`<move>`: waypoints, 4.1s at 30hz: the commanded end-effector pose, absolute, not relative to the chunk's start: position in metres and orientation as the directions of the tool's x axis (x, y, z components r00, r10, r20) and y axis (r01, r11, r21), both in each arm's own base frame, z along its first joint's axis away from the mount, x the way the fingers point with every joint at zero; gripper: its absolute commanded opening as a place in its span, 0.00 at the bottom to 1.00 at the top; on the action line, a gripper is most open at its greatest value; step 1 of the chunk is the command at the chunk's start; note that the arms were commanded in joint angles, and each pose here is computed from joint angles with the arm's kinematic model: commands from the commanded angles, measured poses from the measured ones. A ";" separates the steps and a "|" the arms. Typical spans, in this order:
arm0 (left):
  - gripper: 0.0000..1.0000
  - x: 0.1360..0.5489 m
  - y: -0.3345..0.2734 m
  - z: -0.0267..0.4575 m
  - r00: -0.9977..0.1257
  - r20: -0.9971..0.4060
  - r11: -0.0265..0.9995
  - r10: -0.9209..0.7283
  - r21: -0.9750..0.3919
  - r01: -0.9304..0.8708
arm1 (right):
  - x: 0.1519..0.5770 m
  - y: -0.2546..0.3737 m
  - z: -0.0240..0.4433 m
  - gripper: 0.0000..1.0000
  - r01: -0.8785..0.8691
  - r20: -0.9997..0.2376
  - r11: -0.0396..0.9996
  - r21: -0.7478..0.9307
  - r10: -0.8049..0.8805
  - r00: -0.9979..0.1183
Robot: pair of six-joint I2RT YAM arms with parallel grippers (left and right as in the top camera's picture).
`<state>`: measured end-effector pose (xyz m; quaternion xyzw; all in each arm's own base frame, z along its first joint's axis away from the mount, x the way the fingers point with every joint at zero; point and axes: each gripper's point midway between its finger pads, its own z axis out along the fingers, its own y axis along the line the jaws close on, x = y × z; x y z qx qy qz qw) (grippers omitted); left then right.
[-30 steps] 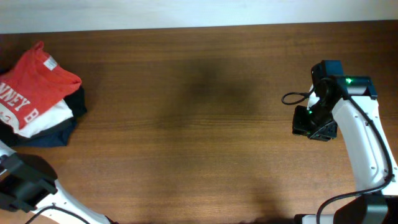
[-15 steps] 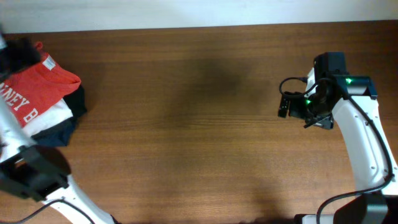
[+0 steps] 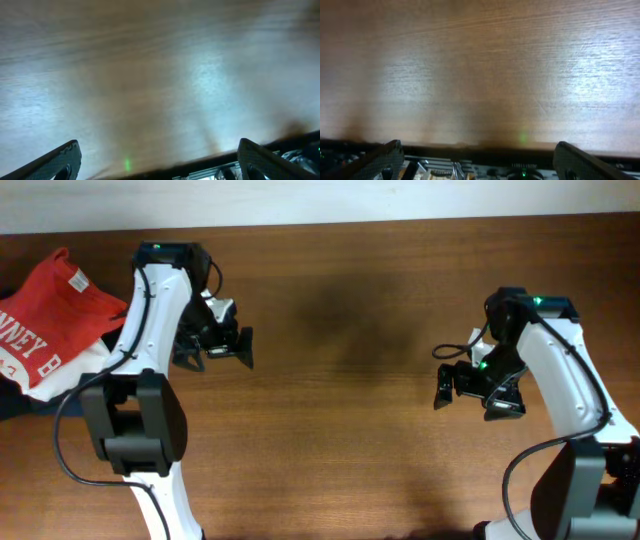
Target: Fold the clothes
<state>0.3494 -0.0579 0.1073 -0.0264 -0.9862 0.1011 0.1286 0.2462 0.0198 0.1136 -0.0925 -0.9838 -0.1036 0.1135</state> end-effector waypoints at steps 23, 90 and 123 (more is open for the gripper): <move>0.99 0.213 -0.045 0.263 -0.484 -0.875 0.972 0.002 -0.113 0.208 | 0.185 0.026 0.216 0.99 -0.031 -0.689 0.974 0.223 0.135 -0.713; 0.99 0.245 -0.017 0.193 0.068 -0.997 0.999 -0.044 -0.042 0.031 | 0.244 0.027 0.158 0.99 -0.144 -0.991 0.983 -0.116 -0.125 -0.051; 0.99 0.245 -0.019 0.158 -0.073 -0.997 0.999 -0.020 -0.024 0.048 | 0.244 0.027 0.158 0.99 -0.144 -0.991 0.983 -0.116 -0.125 -0.051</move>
